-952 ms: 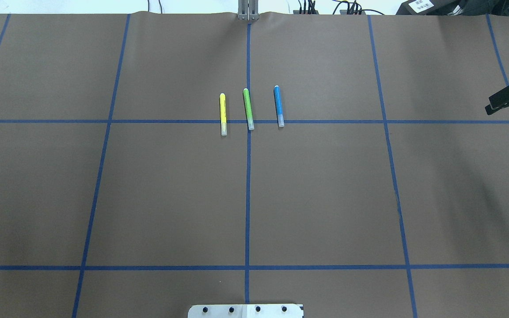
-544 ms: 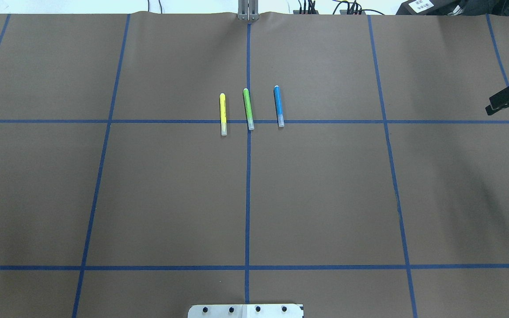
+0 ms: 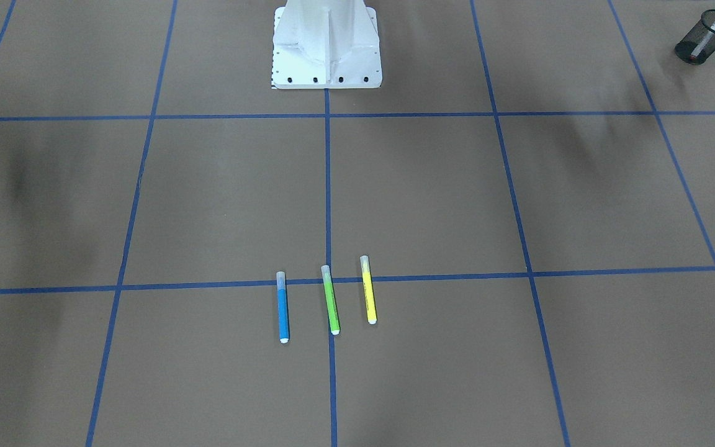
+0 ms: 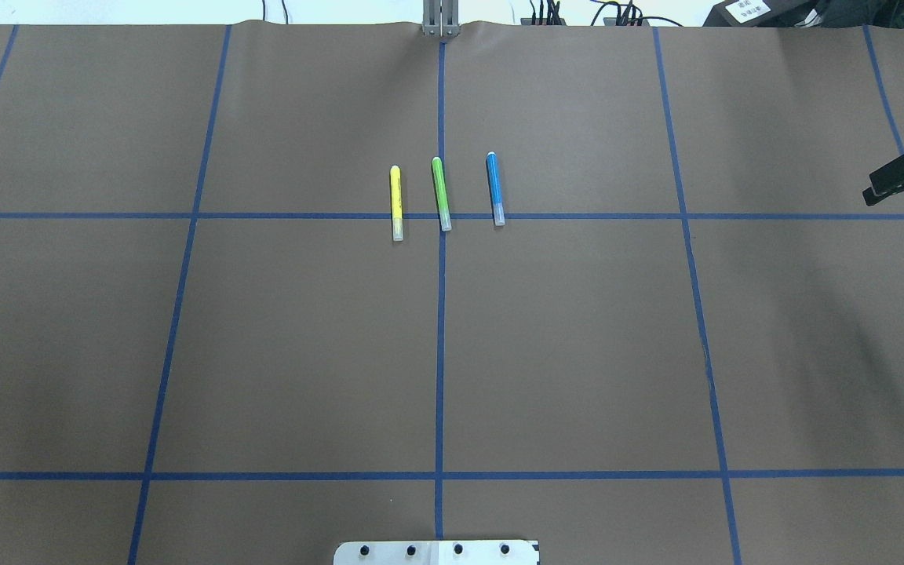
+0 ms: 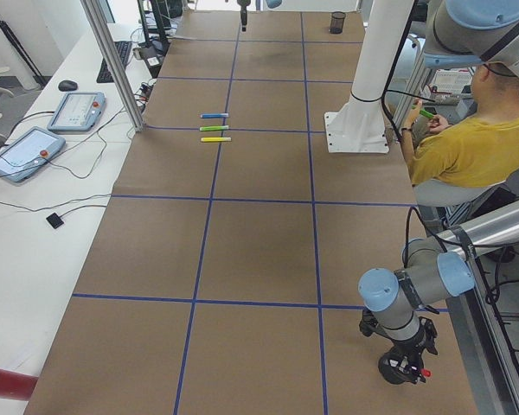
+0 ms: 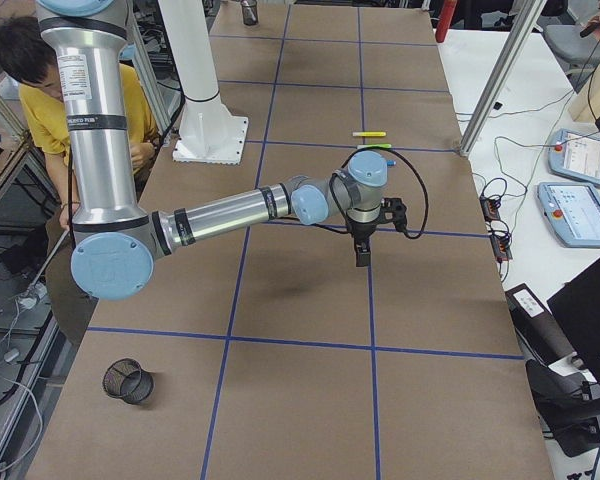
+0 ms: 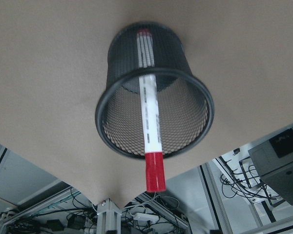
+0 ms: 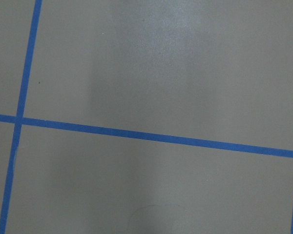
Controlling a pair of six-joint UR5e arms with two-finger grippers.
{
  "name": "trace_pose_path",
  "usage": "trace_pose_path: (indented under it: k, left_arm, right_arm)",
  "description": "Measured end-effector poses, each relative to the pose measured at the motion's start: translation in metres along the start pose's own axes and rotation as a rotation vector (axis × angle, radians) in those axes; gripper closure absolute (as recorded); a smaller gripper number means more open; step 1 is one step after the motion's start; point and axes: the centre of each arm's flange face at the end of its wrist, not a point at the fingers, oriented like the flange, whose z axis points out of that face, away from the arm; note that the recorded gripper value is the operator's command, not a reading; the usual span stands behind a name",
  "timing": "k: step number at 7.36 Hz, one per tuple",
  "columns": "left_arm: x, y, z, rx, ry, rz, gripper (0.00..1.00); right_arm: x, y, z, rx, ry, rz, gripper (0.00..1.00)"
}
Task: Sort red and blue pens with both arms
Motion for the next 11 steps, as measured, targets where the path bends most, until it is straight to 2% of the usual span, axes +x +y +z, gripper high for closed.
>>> trace_pose_path:
  k: [2,4,5,6,9,11]
  left_arm:
    - [0.004,-0.040,-0.044,0.069,0.031,0.011,0.22]
    - [0.021,-0.087,-0.127,0.077,0.060,-0.006,0.22]
    - [0.028,-0.107,-0.164,0.110,0.075,-0.015,0.14]
    - [0.027,-0.123,-0.194,0.181,0.091,-0.055,0.00]
    - [0.006,-0.149,-0.286,0.400,0.065,-0.327,0.00]
    - [-0.011,-0.160,-0.322,0.547,0.073,-0.498,0.00]
  right_arm:
    - [0.000,0.000,0.000,-0.001,0.000,0.000,0.00]
    - [0.001,0.000,0.002,-0.003,0.000,0.003,0.00]
    - [0.002,0.000,0.003,-0.004,0.000,0.003,0.00]
    - [0.002,-0.001,0.003,-0.002,0.000,0.001,0.00]
    - [0.000,-0.003,0.002,0.005,-0.004,-0.007,0.00]
    - [-0.006,-0.008,-0.001,0.014,-0.009,-0.014,0.00]
